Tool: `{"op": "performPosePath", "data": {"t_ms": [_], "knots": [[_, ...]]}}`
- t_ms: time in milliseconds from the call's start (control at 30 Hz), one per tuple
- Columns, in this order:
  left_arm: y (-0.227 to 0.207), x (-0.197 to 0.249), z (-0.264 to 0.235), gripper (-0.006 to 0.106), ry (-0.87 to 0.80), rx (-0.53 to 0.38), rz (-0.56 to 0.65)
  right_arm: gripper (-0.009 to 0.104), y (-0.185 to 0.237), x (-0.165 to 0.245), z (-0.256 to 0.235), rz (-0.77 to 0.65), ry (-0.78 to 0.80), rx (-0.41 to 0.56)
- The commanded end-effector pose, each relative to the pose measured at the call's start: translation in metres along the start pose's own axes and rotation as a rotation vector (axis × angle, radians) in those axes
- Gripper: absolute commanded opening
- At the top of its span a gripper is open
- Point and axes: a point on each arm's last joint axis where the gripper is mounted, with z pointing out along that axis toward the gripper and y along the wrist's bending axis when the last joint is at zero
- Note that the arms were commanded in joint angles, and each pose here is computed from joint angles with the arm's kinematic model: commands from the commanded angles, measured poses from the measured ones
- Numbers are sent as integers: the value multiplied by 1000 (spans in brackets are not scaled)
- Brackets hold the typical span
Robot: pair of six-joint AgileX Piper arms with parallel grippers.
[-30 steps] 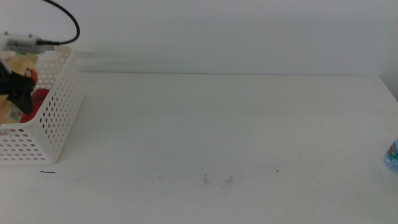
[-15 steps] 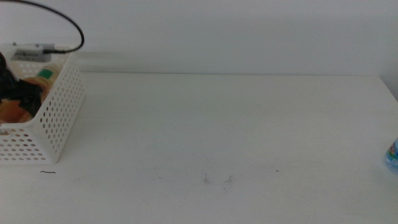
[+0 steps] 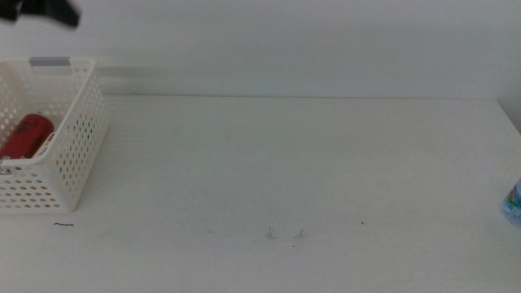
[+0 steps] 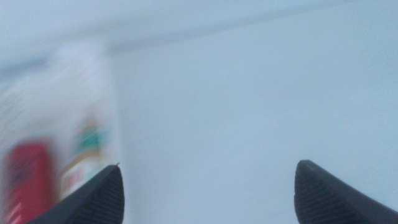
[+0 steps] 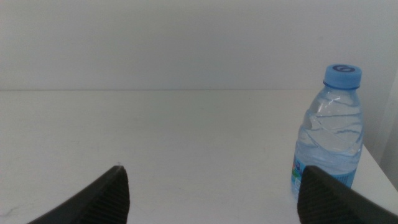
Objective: Use arms to grab the bottles and put them into the dustbin to the left of the table.
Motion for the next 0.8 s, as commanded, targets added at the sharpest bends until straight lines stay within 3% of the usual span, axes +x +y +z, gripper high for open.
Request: {"op": "performPosePath", "data": {"t_ms": [0,300,467,767], "knots": [[-33,-1,-29,94,-90,110,41,87,0,0,0,-6,-13,3],[-132,25,-107,94,-242,322,303,87,0,0,0,1,-13,3],[-147,30,-114,94,-250,367,366,87,0,0,0,1,-13,3],[-148,30,-114,94,-251,376,363,87,0,0,0,3,-13,3]]}}
